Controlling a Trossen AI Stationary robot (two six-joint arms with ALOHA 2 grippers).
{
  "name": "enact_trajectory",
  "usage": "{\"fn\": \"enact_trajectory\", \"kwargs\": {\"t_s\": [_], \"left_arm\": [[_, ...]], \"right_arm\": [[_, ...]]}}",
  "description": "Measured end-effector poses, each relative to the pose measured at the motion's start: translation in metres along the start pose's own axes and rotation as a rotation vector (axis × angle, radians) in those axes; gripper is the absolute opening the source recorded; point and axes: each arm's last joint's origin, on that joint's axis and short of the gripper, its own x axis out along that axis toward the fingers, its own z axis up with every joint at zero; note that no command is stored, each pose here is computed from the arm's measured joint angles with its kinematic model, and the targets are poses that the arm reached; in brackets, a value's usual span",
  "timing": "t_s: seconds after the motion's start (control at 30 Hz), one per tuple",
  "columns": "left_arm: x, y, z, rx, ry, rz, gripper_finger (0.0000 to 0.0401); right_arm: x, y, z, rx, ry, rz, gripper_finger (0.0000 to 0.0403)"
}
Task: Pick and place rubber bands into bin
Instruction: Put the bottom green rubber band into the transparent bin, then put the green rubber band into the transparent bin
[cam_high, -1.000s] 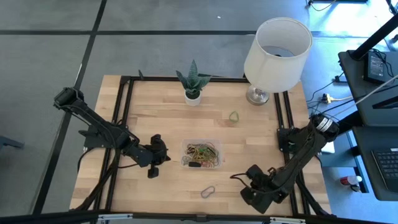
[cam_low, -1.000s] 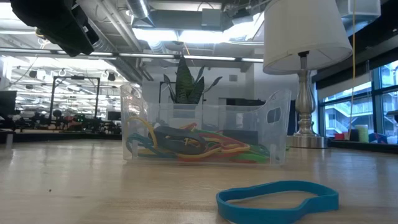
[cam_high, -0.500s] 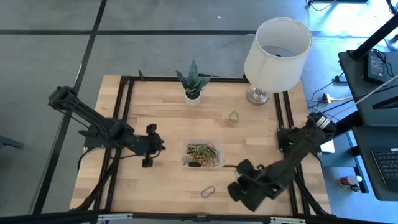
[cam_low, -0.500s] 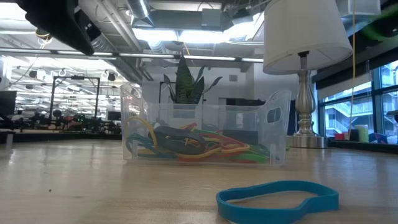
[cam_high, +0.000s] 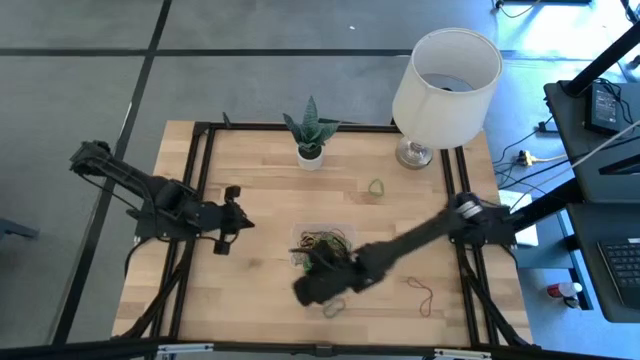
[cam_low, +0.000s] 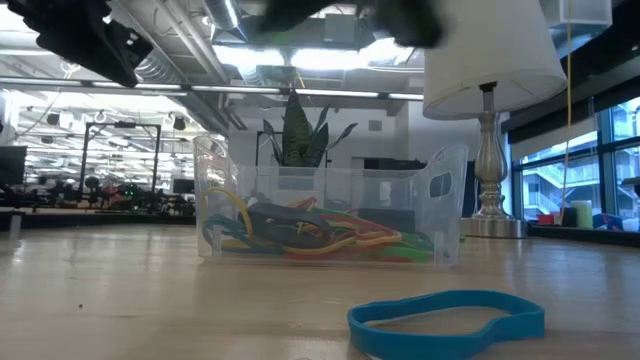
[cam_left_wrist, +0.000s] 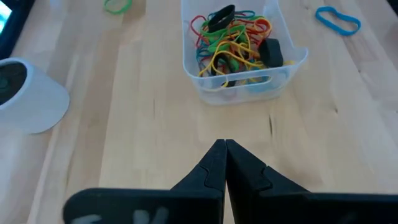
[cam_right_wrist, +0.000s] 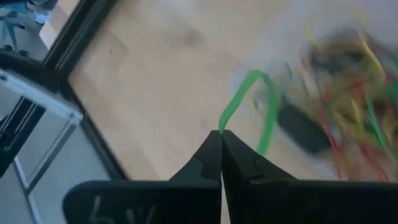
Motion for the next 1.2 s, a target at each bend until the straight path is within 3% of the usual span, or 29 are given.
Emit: {"fn": "enact_trajectory", "kwargs": {"t_s": [0.13,0.23,0.37,0.47,0.7,0.97,1.2], "left_arm": [[-0.005,0.003,-0.008,-0.008,-0.028,-0.006,0.0002],[-0.007,0.005,-0.013,-0.012,-0.036,-0.018,0.0002],[-0.010,0.004,-0.015,-0.026,-0.026,-0.083,0.0002],[-0.011,0.003,-0.016,-0.030,-0.019,-0.133,0.0002],[-0.011,0.002,-0.016,-0.029,-0.013,-0.148,0.0002],[-0.011,0.002,-0.016,-0.013,-0.014,-0.148,0.0002],[-0.011,0.002,-0.016,-0.013,-0.015,-0.148,0.0002]], "right_arm": [[0.033,0.012,0.031,-0.062,-0.040,-0.021,0.0000],[0.054,0.006,0.050,-0.076,-0.032,-0.121,0.0000],[0.075,-0.012,0.063,-0.010,0.009,-0.289,0.0000],[0.084,-0.015,0.067,0.023,0.051,-0.283,0.0002],[0.090,-0.021,0.062,0.088,0.102,-0.316,0.0030],[0.089,-0.020,0.063,0.103,0.100,-0.316,0.0094],[0.073,-0.017,0.069,0.096,0.108,-0.339,0.0130]]}}
